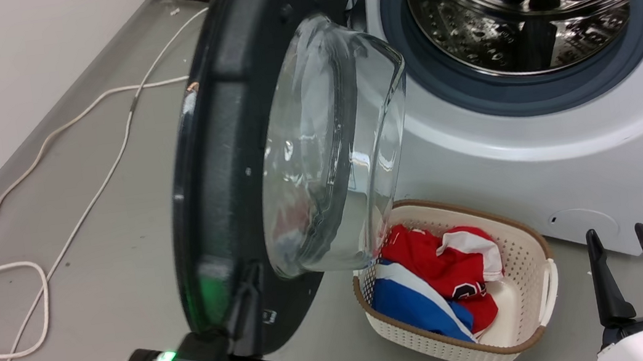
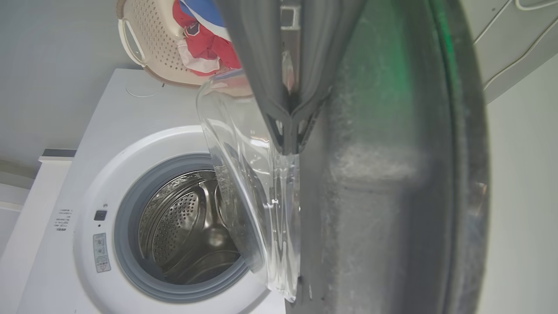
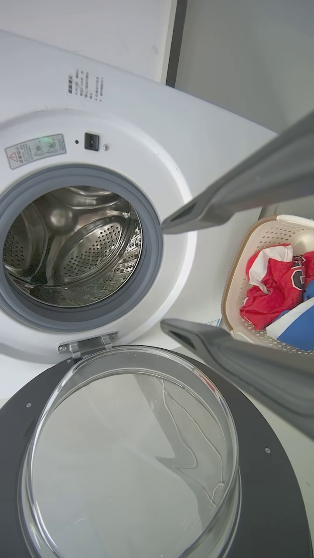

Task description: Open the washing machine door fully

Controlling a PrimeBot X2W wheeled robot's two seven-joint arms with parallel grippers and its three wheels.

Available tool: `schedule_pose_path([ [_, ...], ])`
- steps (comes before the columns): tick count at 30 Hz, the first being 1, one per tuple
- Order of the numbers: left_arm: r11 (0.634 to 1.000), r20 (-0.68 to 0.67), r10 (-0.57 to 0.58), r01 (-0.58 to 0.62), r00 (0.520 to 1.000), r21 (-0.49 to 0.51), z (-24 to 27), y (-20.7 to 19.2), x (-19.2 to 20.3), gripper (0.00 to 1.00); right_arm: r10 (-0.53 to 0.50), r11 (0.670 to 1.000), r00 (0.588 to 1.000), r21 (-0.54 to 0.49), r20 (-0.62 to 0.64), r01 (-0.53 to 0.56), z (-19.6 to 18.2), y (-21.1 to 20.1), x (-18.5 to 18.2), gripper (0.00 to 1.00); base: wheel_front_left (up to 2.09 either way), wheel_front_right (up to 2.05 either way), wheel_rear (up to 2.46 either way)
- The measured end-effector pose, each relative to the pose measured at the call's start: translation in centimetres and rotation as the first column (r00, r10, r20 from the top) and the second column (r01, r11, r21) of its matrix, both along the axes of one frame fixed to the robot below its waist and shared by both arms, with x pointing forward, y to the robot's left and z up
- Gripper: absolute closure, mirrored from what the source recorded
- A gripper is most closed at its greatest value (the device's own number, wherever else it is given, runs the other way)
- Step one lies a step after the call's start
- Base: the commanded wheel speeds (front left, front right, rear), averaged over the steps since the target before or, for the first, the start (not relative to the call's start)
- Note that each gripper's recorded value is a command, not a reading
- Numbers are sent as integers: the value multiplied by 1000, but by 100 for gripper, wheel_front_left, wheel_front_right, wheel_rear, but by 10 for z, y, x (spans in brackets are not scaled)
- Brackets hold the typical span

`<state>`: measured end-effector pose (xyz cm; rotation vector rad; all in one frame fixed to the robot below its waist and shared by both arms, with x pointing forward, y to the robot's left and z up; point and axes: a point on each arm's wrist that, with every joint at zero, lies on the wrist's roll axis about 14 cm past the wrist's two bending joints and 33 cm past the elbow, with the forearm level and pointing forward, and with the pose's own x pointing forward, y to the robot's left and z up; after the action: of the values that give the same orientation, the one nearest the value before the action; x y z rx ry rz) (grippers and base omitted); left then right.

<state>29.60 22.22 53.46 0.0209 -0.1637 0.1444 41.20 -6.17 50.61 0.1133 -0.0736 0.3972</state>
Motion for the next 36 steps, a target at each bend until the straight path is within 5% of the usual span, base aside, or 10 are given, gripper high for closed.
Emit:
schedule_pose_path([
  [12,972,-32,232,-231,972,32,0,86,-3,100,53,998,997,-33,-57,-54,-29,19,13,0,0,0,0],
  [36,885,-136,459,-439,878,156,0,227,29,100,30,993,988,-104,-153,-47,-79,10,42,0,0,0,0],
])
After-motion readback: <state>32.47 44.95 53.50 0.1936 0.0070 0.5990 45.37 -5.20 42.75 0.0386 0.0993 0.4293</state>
